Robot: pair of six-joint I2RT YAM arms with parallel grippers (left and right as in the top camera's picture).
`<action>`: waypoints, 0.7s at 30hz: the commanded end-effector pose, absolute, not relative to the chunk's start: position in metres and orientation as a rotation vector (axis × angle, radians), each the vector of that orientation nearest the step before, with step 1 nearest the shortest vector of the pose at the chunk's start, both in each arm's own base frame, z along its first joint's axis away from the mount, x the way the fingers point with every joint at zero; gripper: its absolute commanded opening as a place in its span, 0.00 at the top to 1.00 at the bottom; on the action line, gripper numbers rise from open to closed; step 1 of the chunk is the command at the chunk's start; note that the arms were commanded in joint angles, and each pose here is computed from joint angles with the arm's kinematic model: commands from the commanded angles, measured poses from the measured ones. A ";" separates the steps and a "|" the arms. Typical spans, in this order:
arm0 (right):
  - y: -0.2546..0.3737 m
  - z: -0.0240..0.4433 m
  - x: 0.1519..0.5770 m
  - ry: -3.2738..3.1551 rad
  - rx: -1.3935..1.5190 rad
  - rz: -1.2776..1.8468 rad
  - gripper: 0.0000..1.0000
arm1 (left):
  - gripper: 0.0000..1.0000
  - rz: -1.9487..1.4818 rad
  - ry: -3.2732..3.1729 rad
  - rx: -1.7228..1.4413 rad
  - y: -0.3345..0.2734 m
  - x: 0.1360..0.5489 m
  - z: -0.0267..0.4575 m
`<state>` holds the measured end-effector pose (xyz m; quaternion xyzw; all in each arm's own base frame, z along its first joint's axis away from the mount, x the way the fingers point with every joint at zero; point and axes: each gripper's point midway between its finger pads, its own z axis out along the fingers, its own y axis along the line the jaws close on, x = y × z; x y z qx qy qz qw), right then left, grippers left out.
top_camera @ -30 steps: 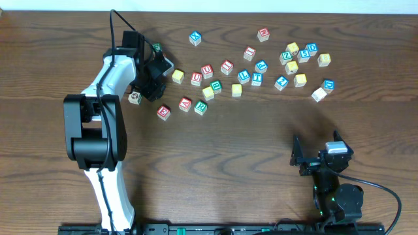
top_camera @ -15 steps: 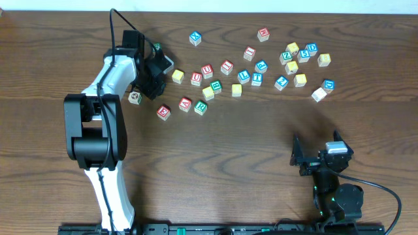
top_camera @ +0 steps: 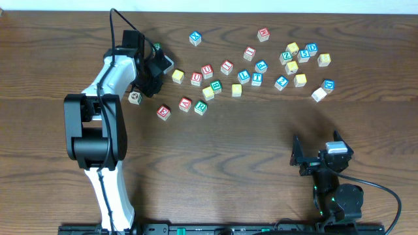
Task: Spell out NEURIPS
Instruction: 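Lower the left gripper and grasp the green N block, then lift the N block and carry it toward the front center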
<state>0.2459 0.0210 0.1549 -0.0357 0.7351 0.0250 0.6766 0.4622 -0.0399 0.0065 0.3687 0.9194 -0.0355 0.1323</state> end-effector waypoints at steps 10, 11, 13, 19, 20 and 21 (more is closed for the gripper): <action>0.020 0.154 0.246 1.654 -0.072 0.060 0.01 | 0.76 -0.114 2.640 1.060 -0.046 0.465 0.026; 0.020 0.154 0.246 1.654 -0.072 0.060 0.01 | 0.76 -0.107 2.624 1.051 -0.048 0.467 0.034; 0.020 0.154 0.246 1.654 -0.072 0.060 0.01 | 0.78 -0.085 2.576 1.050 -0.052 0.470 0.056; 0.020 0.154 0.246 1.654 -0.072 0.060 0.01 | 0.81 -0.024 2.420 0.961 -0.063 0.476 0.136; 0.020 0.154 0.246 1.654 -0.072 0.060 0.01 | 0.81 -0.020 2.396 0.923 -0.063 0.476 0.153; 0.020 0.154 0.246 1.654 -0.072 0.060 0.01 | 0.81 -0.019 2.378 0.883 -0.064 0.474 0.167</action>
